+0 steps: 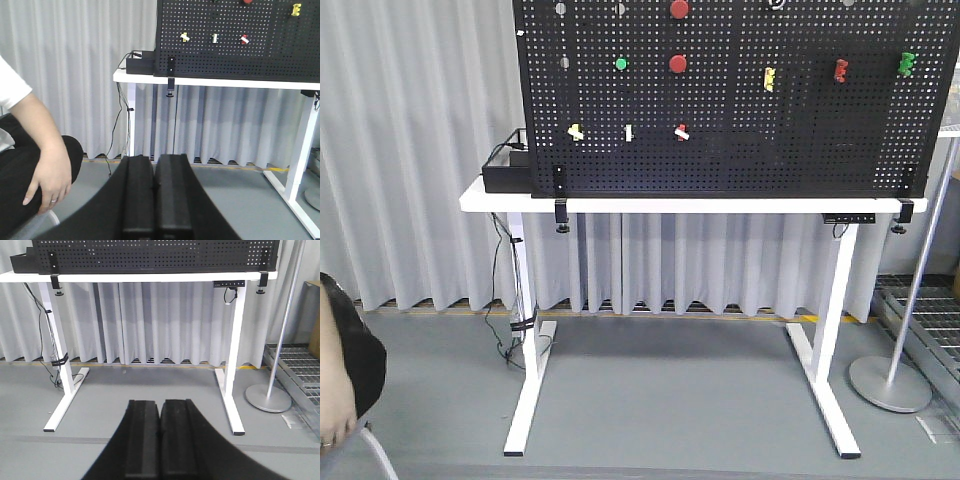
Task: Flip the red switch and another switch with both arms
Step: 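Drive the base forward toward the pegboard with the switches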
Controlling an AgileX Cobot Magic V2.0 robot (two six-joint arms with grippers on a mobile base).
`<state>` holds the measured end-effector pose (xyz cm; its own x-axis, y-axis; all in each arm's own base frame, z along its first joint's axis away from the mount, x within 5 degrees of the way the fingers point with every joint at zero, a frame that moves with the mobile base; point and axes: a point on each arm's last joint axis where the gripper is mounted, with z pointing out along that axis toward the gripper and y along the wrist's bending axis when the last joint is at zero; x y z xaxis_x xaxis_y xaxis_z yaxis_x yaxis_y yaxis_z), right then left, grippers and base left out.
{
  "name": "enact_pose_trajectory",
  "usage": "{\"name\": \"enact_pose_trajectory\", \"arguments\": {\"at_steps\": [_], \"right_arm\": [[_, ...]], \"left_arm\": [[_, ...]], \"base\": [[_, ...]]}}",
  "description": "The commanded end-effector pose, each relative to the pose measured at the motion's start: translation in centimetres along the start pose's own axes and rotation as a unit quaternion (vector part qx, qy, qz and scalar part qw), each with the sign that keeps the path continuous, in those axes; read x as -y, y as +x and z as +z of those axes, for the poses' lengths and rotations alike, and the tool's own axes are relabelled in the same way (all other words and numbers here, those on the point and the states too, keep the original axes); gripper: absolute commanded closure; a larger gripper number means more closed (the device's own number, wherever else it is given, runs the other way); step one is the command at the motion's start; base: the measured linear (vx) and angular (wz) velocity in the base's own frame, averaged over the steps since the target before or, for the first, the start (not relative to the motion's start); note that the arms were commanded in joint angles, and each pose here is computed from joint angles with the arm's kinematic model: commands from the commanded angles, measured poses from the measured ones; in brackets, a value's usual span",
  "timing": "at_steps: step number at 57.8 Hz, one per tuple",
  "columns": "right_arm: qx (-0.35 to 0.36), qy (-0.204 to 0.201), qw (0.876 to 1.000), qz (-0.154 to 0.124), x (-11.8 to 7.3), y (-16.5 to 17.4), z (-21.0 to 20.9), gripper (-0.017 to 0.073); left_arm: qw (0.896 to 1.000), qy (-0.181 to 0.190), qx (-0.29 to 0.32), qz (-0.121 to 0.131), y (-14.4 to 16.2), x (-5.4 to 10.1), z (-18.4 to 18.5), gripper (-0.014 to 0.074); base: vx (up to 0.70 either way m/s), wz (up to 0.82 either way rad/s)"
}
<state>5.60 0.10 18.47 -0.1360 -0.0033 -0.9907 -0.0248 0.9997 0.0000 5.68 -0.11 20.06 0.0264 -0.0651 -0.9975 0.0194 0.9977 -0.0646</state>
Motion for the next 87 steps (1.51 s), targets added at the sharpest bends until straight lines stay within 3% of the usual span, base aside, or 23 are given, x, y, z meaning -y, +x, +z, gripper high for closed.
{"name": "enact_pose_trajectory", "arguments": {"at_steps": [1, 87], "right_arm": [[0.046, 0.000, 0.999, -0.004, -0.02, -0.67, -0.07, 0.0566], [0.044, 0.000, 0.999, -0.004, -0.02, -0.64, -0.06, 0.0566]], "left_arm": [[0.999, -0.001, 0.042, -0.004, -0.23, -0.04, -0.10, 0.0591], [0.999, -0.001, 0.042, -0.004, -0.23, -0.04, -0.10, 0.0591]], "base": [[0.00, -0.01], [0.04, 0.01]]}}
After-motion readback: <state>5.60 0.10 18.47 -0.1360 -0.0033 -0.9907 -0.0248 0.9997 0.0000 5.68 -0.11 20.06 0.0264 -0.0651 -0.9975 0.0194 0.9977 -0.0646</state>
